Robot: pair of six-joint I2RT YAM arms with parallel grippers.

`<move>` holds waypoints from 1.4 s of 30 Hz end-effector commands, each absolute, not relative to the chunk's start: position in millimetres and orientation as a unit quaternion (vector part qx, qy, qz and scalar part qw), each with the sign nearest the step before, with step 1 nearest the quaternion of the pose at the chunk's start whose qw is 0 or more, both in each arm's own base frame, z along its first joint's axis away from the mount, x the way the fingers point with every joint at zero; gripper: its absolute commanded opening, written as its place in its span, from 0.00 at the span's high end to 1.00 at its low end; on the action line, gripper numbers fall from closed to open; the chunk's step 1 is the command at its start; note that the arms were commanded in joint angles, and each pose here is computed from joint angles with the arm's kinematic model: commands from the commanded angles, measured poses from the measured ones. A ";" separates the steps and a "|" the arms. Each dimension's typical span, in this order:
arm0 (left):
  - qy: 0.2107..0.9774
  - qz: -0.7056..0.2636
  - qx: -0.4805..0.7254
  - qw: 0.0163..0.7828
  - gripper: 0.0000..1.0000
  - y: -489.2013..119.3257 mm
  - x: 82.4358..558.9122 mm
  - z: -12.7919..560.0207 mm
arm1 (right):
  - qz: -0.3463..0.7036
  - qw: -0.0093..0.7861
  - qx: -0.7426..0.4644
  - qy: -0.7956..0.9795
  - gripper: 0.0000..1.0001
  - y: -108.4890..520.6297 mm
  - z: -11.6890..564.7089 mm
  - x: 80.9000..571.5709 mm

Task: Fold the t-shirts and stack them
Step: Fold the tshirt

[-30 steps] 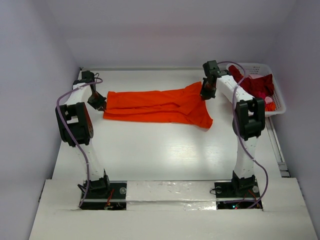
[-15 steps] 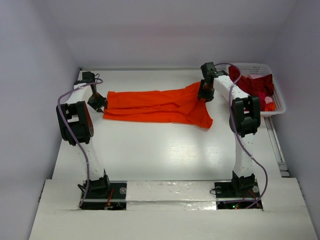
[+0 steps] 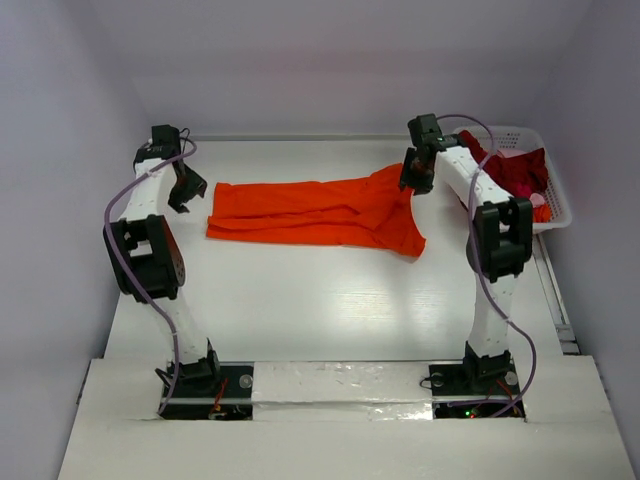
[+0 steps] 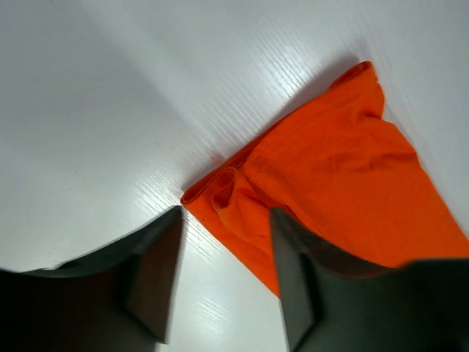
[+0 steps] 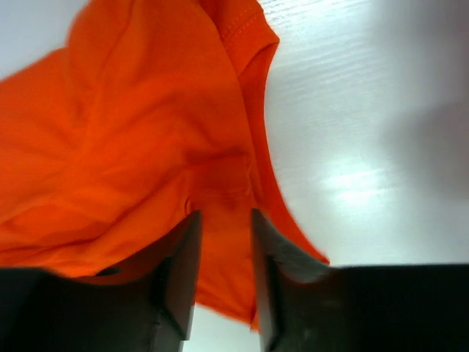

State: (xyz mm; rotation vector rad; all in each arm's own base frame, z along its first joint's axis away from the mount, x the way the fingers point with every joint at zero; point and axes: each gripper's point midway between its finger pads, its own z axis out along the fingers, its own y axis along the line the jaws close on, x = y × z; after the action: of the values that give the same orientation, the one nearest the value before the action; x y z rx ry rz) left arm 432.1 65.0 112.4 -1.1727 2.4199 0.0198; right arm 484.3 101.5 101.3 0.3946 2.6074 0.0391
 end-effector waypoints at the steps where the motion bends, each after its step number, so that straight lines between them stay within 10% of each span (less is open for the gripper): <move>1: 0.864 -0.002 -0.423 0.273 0.56 69.2 425.8 162.6 | 0.033 0.311 0.144 0.939 0.64 94.8 163.7 479.3; 4: 0.877 -0.011 -0.412 0.248 0.94 56.9 414.3 145.2 | 0.062 0.308 0.134 0.940 1.00 103.1 169.3 468.2; 6: 0.884 -0.010 -0.405 0.234 1.00 50.6 409.0 134.8 | 0.071 0.301 0.123 0.943 1.00 112.3 165.1 461.2; 26: 0.911 -0.001 -0.370 0.182 0.88 21.1 394.7 91.7 | 0.119 0.227 0.066 0.964 0.83 182.0 113.2 433.7; 38: 0.918 0.033 -0.366 0.151 0.91 28.8 388.7 67.0 | 0.130 0.195 0.056 0.971 1.00 193.2 87.4 429.3; 42: 0.917 0.035 -0.366 0.153 0.90 29.8 390.5 66.7 | 0.138 0.186 0.046 0.972 0.87 204.0 83.3 424.7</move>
State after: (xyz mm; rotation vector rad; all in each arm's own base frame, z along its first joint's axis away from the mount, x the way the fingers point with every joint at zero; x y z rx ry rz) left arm 393.4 24.0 61.2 -1.0631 2.6327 0.0629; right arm 422.1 186.3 81.4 0.1691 2.7555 0.3304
